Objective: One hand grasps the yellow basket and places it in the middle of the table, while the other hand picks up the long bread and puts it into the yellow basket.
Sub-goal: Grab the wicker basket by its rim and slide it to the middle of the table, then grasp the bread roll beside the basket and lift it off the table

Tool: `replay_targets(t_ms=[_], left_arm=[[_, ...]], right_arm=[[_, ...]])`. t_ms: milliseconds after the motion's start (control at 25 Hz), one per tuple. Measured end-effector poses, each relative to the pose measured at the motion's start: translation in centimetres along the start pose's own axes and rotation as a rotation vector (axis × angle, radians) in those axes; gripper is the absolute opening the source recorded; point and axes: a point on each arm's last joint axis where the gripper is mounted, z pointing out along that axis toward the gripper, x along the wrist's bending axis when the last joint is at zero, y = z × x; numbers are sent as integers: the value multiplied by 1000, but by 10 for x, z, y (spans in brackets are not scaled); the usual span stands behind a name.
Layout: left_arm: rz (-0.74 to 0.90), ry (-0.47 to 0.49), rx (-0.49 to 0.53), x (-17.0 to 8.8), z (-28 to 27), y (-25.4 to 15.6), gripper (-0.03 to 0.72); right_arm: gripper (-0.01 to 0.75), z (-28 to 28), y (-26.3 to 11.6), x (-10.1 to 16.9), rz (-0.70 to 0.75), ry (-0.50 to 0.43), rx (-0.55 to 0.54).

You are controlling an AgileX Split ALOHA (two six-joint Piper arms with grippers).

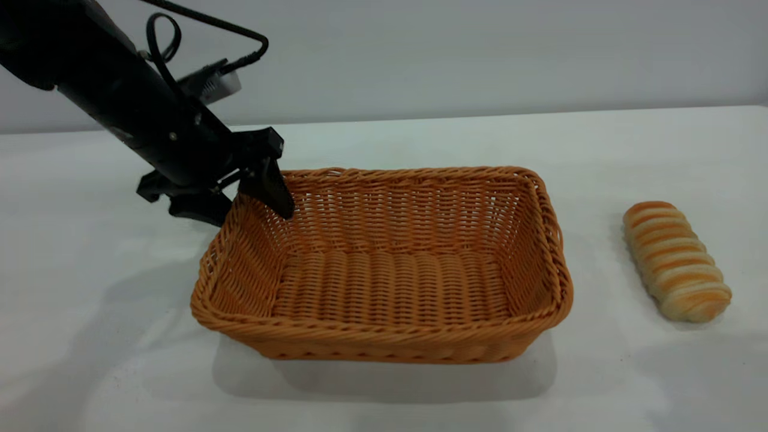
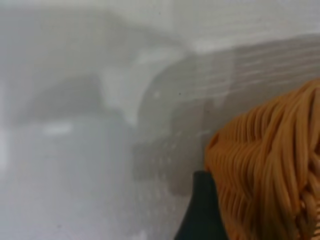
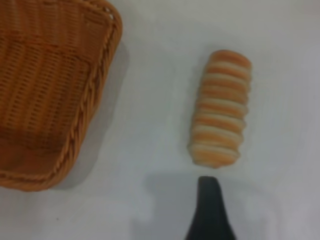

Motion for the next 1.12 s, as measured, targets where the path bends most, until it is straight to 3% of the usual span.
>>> replay_targets(t_ms=[520,760,1120], left_arm=[[279,100,42,-6,-40,2,591],[322,88,-33,-25,-85,9,587],[387,69,-169,-55,-158,7,586]], right_arm=[[596,108,17,6,27,-4,216],[589,157,13,-6,56,-33,336],[589,203,7,-8,47,-43,418]])
